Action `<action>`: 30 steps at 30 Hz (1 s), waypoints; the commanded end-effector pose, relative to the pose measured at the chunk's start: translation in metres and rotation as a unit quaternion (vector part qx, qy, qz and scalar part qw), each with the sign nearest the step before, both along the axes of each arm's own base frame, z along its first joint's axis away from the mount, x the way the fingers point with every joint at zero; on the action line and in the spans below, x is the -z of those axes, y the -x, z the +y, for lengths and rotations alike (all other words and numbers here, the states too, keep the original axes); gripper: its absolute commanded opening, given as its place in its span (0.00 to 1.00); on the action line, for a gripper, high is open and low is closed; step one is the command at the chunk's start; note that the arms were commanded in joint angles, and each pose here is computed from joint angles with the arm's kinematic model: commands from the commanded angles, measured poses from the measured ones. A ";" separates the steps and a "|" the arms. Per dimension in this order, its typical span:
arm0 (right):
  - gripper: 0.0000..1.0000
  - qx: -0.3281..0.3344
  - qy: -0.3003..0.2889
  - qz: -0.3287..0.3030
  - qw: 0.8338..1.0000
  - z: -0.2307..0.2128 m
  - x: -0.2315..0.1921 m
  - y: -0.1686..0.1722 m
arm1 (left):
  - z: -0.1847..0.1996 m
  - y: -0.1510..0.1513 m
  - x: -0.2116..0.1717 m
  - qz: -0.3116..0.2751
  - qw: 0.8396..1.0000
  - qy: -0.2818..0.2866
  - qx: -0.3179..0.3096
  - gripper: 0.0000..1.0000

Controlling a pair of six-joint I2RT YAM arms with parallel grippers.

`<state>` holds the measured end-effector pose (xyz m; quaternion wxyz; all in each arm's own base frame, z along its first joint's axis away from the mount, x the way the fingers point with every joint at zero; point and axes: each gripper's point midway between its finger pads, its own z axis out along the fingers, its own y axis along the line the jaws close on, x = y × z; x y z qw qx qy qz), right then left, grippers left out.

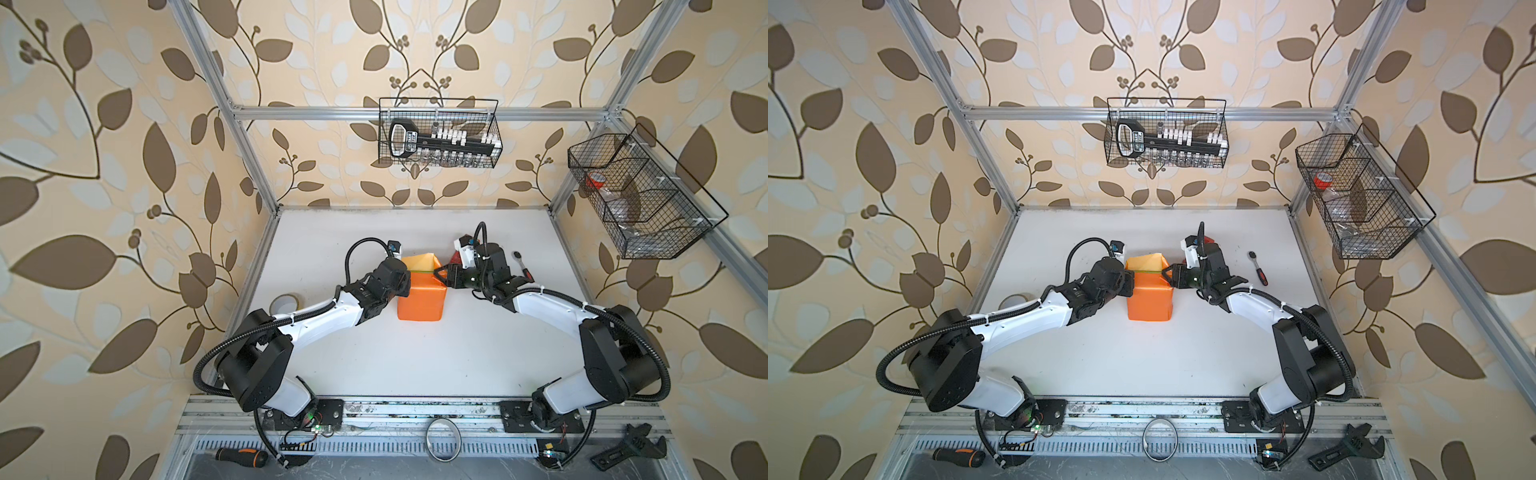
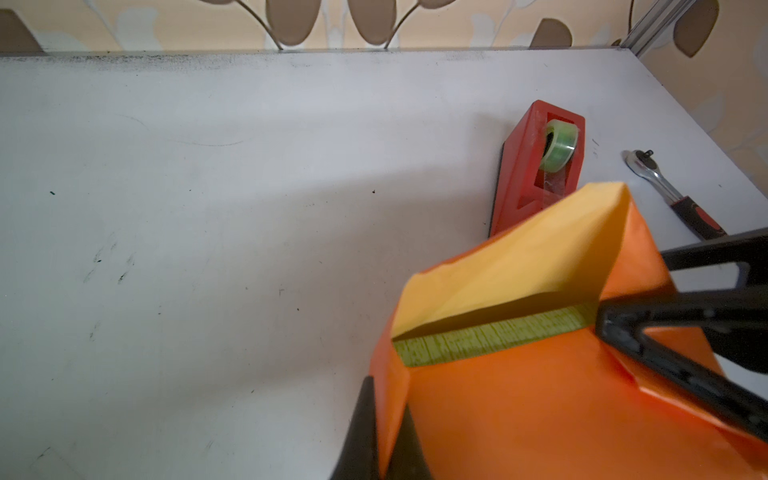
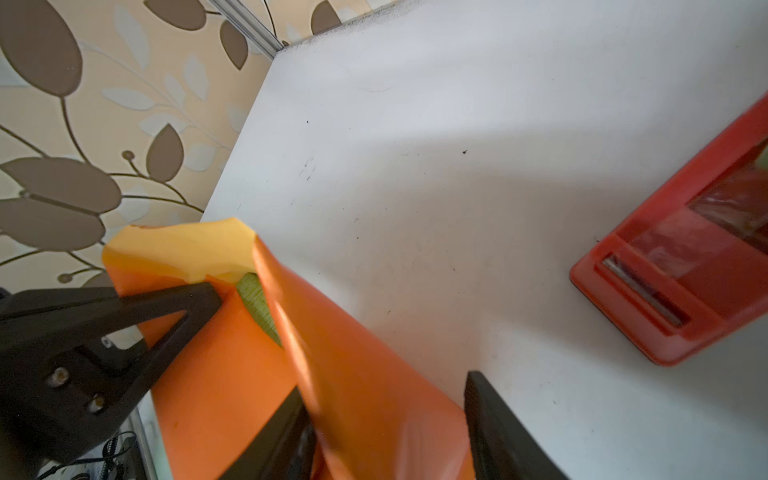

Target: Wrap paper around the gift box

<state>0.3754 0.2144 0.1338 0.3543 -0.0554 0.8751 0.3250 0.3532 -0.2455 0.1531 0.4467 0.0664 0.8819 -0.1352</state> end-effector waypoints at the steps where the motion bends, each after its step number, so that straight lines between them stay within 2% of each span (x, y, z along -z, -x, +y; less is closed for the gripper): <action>1: 0.61 -0.022 -0.035 0.006 0.999 0.003 -0.013 0.012 | -0.002 0.005 -0.008 -0.011 1.000 0.004 0.008 0.00; 5: 0.65 -0.027 -0.058 0.009 0.998 -0.003 -0.021 0.019 | -0.002 0.004 -0.009 -0.013 1.000 0.004 0.008 0.00; 10: 0.66 -0.020 -0.067 0.005 0.998 -0.015 -0.025 0.022 | -0.002 0.004 -0.008 -0.013 1.000 0.003 0.008 0.00; 16: 0.58 -0.014 -0.077 0.012 0.997 -0.026 -0.018 0.023 | -0.002 0.004 -0.010 -0.015 1.000 0.003 0.008 0.00; 23: 0.45 -0.014 -0.085 0.018 0.996 -0.023 -0.013 0.017 | -0.003 0.003 -0.009 -0.014 1.000 0.003 0.009 0.00; 30: 0.45 -0.020 -0.083 0.019 0.996 -0.011 -0.010 0.013 | -0.003 0.003 -0.009 -0.014 1.000 0.002 0.010 0.00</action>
